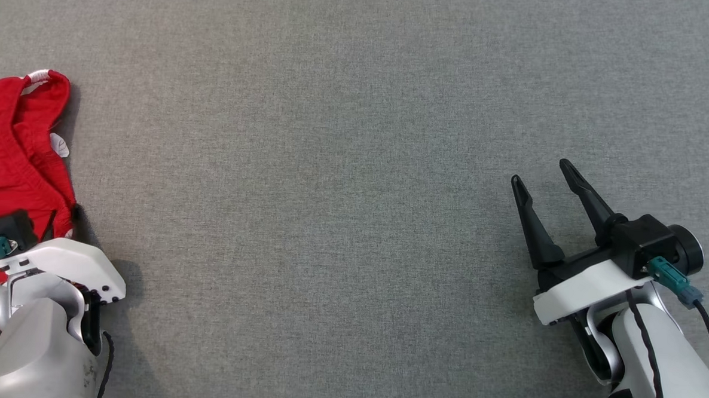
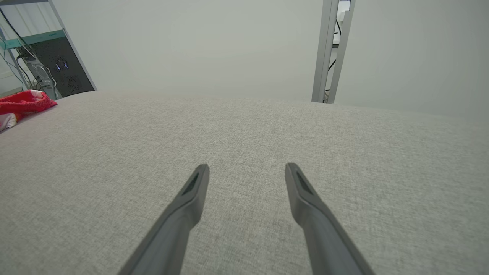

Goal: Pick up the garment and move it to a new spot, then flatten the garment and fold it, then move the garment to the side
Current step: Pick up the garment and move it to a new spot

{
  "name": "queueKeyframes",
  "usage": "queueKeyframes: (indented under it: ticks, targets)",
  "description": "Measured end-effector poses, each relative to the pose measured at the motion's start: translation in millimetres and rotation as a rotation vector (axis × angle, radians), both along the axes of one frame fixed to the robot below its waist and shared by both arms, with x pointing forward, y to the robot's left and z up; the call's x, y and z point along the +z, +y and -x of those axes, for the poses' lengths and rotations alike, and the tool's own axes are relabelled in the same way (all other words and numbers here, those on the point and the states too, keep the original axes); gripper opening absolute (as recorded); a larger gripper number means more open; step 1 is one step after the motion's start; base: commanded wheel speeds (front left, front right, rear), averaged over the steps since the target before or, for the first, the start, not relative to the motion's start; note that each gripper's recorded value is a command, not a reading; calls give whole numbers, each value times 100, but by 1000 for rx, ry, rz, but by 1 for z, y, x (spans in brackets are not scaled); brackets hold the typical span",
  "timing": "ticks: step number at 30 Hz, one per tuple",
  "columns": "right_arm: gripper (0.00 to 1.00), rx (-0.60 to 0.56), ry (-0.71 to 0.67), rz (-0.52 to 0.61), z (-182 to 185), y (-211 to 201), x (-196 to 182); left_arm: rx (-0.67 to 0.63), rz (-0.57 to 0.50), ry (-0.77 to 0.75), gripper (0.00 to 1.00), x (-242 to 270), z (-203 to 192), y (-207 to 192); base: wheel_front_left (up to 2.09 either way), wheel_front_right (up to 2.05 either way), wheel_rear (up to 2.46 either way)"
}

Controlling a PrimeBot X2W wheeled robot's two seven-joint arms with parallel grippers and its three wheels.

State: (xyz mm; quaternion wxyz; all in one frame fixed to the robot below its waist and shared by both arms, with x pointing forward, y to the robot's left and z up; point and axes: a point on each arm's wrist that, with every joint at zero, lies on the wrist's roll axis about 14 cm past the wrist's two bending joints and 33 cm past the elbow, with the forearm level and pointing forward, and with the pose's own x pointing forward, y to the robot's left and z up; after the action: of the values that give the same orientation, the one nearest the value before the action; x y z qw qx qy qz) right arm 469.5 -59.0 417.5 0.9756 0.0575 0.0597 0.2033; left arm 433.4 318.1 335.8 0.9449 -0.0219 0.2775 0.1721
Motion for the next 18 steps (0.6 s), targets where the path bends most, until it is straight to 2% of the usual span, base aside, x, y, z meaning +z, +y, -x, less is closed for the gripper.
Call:
queueKeyframes:
  ticks: [6, 11, 12, 18]
  targets:
    - [100, -22, -22, -9, 1, -5, 13, -26, -42, -50, 0, 22, -11, 4, 0, 0, 0]
    - [100, -42, -41, -28, 8, -9, 27, -115, -129, -247, 0, 93, -53, 4, 0, 0, 0]
    - [100, -53, -53, -35, 11, -12, 35, -163, -160, -336, 0, 126, -69, -4, 0, 0, 0]
    - [100, -104, -68, -62, 22, -27, 50, -329, -179, -551, 0, 204, -102, -59, 0, 0, 0]
